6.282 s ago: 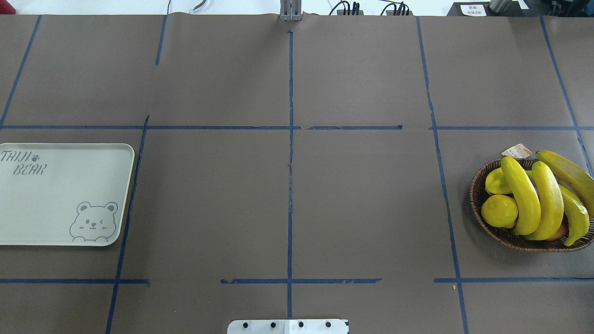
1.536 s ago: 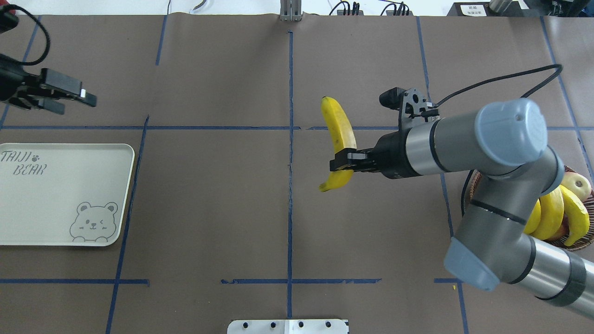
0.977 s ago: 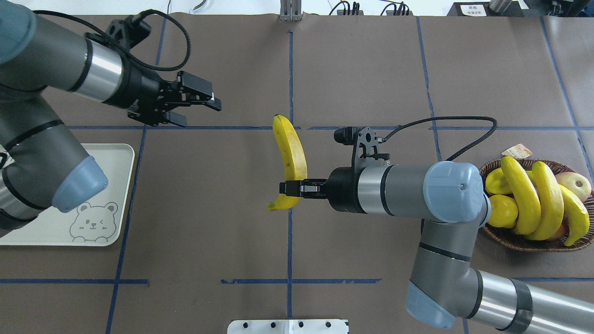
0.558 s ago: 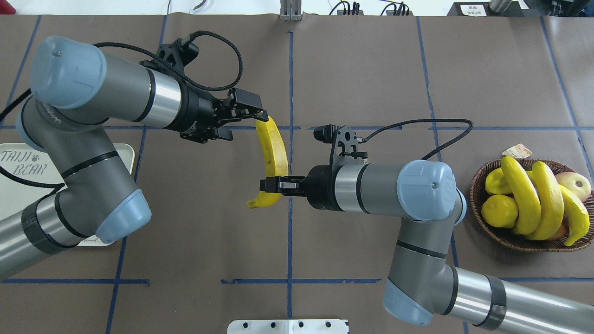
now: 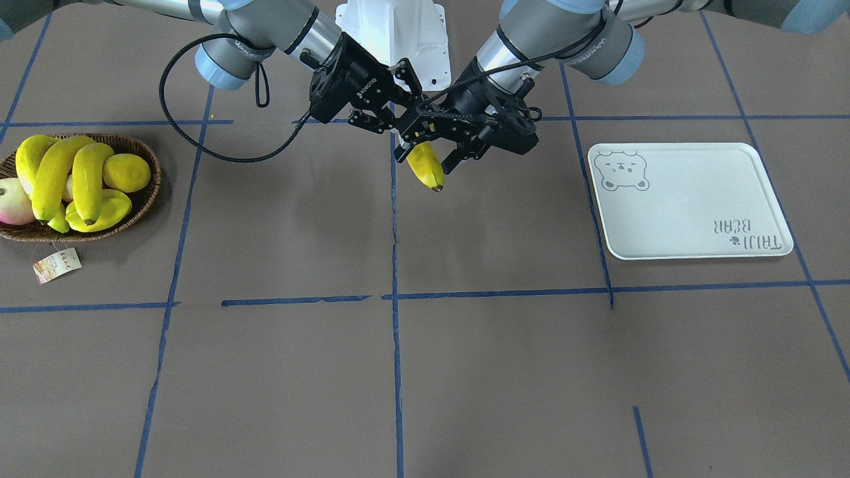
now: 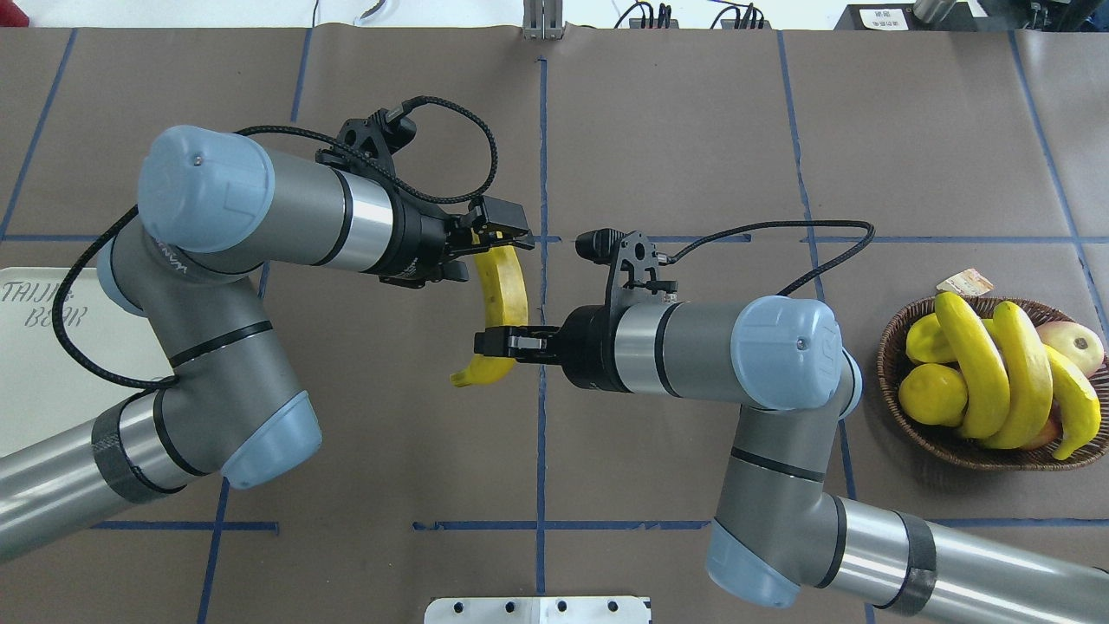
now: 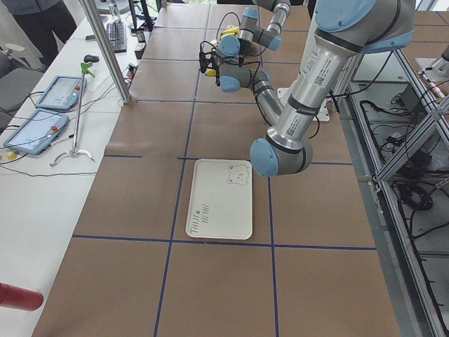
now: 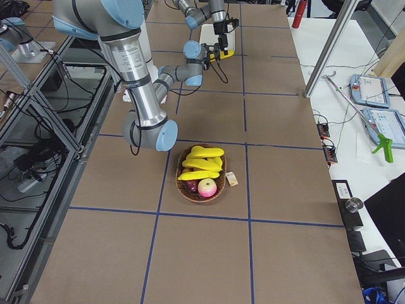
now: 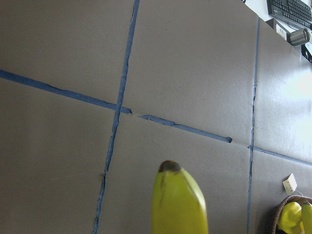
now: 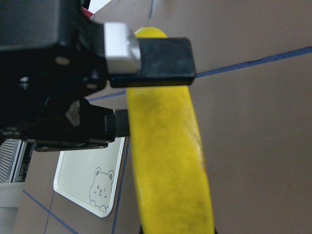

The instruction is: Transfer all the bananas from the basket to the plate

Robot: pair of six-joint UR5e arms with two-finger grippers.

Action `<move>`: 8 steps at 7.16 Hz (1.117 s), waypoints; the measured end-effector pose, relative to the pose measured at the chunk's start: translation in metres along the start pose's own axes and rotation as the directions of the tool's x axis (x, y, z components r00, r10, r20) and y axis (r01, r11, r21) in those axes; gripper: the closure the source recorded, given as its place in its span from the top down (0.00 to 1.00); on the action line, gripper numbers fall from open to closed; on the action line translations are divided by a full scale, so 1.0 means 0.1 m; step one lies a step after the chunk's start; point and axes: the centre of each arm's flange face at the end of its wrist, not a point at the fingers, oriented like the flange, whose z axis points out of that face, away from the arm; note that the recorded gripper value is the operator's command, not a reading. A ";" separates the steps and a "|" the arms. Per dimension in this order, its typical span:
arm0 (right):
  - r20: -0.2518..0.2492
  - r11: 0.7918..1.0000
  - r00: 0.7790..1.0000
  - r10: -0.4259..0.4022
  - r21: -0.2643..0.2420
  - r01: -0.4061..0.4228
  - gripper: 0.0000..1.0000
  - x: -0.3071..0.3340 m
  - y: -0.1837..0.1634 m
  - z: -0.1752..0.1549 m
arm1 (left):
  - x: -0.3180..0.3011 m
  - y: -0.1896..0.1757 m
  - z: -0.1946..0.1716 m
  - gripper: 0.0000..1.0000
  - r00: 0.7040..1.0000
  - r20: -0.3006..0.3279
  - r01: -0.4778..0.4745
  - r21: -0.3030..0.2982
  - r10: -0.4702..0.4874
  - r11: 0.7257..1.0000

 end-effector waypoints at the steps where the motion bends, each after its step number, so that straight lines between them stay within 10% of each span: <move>1: 0.000 1.000 1.000 0.000 0.001 0.000 0.06 -0.01 0.00 0.00 | 0.01 0.00 0.01 0.55 1.000 0.000 0.000 0.001 0.000 1.000; 4: -0.001 1.000 1.000 0.000 0.004 0.000 0.20 -0.01 0.00 0.00 | 0.01 0.01 0.01 0.02 1.000 -0.001 0.002 0.001 -0.002 1.000; 5: -0.001 1.000 1.000 0.001 0.004 -0.001 0.73 -0.01 0.00 0.00 | 0.02 0.00 0.01 0.00 1.000 -0.002 0.002 0.002 -0.002 1.000; 6: 0.002 1.000 1.000 0.014 0.005 -0.014 1.00 -0.01 0.00 0.00 | 0.02 0.00 0.00 0.00 1.000 -0.002 0.002 0.003 -0.002 1.000; 8: 0.002 0.997 0.997 0.071 0.012 -0.071 1.00 -0.01 -0.02 -0.01 | 0.01 -0.01 -0.01 0.00 1.000 -0.004 0.002 0.004 -0.002 1.000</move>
